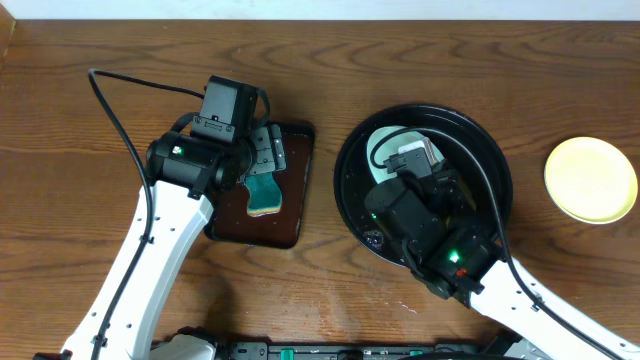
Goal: Clean dirty plates on tray and stack at the side
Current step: 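Lift the green plate off the black tray with the right gripper, then stack the green plate on the yellow plate right of the tray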
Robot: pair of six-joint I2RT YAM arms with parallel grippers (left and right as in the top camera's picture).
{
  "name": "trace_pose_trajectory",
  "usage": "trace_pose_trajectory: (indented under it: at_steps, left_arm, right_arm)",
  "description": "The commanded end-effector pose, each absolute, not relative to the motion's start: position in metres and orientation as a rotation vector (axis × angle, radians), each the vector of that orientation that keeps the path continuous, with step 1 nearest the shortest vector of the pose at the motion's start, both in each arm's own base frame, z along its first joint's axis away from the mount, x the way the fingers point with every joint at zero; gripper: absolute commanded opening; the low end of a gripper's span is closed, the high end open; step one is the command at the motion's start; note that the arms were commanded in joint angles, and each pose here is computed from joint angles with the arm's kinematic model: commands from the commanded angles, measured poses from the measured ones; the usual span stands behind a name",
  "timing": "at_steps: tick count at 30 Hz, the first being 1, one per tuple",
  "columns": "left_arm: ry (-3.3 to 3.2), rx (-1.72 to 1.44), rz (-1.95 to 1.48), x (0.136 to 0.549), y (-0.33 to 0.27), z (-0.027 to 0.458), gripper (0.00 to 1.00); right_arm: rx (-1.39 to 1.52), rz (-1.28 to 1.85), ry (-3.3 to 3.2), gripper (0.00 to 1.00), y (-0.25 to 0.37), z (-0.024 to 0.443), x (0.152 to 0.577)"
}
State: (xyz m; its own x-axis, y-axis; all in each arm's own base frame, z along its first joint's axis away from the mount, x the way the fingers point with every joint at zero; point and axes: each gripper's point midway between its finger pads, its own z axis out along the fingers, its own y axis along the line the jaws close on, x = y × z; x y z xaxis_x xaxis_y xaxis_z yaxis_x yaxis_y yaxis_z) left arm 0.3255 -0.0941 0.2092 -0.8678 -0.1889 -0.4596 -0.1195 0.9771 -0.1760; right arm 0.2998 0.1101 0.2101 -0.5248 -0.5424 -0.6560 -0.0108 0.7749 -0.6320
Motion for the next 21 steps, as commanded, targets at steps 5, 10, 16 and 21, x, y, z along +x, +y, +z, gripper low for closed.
trace_pose_trajectory:
  at_steps: [5,10,16,21]
  left_arm:
    - [2.615,-0.222,-0.209,0.328,-0.095,0.217,0.84]
    - [2.615,-0.222,-0.209,0.328,-0.095,0.217,0.84]
    - [2.615,-0.222,-0.209,0.328,-0.095,0.217,0.84]
    - [2.615,-0.222,-0.209,0.328,-0.095,0.217,0.84]
  right_arm:
    - [-0.212,-0.629,2.08,0.01,0.088,0.21,0.308]
    - [-0.06,-0.413,2.222,0.01,0.071,0.187,0.322]
    - [0.106,0.116,2.42,0.01,0.046,0.158,0.334]
    - [0.623,0.128,2.33,0.01,-0.07,0.158,0.334]
